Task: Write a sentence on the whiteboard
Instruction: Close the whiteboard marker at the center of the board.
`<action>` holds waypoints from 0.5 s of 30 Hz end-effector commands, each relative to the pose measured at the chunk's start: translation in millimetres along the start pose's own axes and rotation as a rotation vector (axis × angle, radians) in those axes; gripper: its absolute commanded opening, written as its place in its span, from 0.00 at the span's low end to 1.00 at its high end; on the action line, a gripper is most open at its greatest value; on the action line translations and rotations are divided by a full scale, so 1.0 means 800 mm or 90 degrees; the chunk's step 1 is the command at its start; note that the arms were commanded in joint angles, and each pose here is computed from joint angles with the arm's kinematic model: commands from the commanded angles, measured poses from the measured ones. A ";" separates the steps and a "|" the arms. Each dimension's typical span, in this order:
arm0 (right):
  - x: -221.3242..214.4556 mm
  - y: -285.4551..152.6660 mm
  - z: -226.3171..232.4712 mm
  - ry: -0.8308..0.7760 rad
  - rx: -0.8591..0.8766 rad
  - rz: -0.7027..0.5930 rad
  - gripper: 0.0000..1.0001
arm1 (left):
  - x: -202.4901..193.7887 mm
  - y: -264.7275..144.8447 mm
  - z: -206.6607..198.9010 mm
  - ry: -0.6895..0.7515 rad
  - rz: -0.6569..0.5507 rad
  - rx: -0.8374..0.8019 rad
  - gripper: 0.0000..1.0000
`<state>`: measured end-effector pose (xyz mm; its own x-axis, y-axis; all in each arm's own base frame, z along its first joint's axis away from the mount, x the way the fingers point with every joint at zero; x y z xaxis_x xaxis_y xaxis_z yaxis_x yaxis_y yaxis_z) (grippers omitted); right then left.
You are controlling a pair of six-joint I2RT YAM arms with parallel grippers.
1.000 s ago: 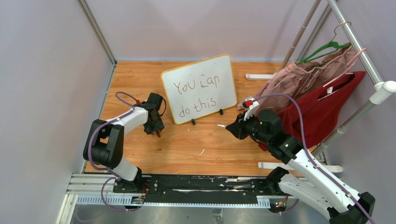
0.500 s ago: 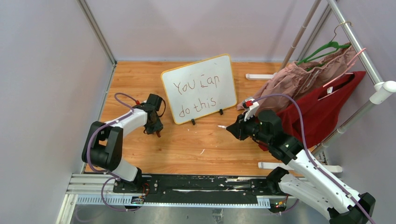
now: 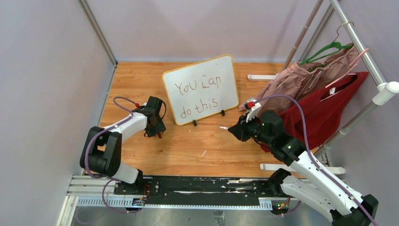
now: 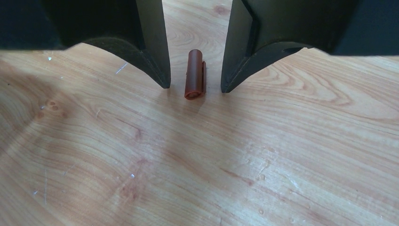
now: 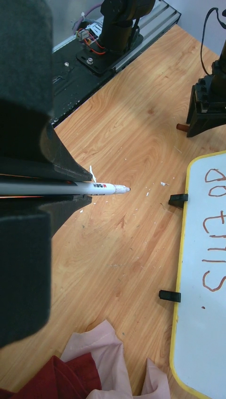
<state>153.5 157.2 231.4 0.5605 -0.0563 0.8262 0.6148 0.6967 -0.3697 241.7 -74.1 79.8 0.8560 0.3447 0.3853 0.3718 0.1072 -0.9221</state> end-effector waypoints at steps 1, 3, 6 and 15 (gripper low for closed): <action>0.000 -0.003 0.002 -0.011 0.005 -0.005 0.00 | -0.039 -0.001 0.010 0.001 0.089 0.010 0.49; 0.000 -0.004 0.002 -0.011 0.005 -0.006 0.00 | -0.037 -0.006 0.012 0.002 0.085 0.016 0.49; -0.001 -0.003 0.002 -0.011 0.005 -0.006 0.00 | -0.036 -0.008 0.018 0.003 0.075 0.035 0.50; -0.002 -0.007 0.001 -0.010 0.002 -0.007 0.00 | -0.032 0.011 0.013 0.015 0.093 0.064 0.48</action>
<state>152.8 156.7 232.7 0.5563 -0.0596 0.8288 0.6167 0.6981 -0.3637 231.3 -74.5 79.6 0.8770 0.3507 0.3285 0.3095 0.1107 -0.9444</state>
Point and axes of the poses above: each gripper's point midway between its finger pads, its own y axis out along the fingers, its own z axis along the line the jaws close on, x = y × z, the point moved 7 cm from there along -y, back along the fingers, and after that the axes turned 8 degrees about y, right-handed, at the moved point
